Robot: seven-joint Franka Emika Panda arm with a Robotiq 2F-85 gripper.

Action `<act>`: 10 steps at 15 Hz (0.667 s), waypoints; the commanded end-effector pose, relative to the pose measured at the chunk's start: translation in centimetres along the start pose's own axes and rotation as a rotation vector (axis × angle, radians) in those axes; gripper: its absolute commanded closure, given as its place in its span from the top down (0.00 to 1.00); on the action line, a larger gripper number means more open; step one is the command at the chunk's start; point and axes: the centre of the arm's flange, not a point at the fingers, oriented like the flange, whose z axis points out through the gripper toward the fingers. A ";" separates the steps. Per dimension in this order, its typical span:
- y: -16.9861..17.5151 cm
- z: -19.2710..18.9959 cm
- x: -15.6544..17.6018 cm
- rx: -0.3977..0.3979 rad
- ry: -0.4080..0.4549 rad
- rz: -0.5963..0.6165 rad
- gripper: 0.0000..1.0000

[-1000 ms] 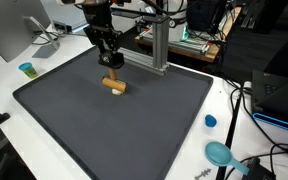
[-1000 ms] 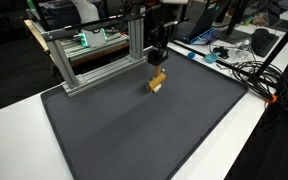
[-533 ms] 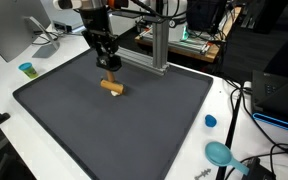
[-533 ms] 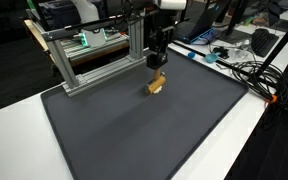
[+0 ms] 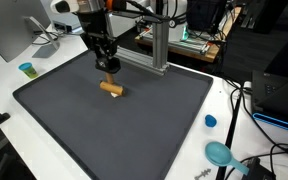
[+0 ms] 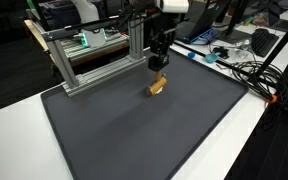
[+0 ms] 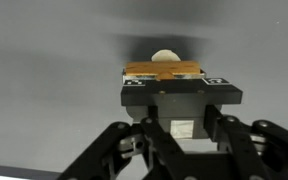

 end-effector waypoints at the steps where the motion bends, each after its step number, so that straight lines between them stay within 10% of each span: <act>1: 0.5 1.8 0.5 0.019 -0.046 -0.005 0.21; 10: 2.1 3.1 0.2 0.074 -0.060 -0.010 0.21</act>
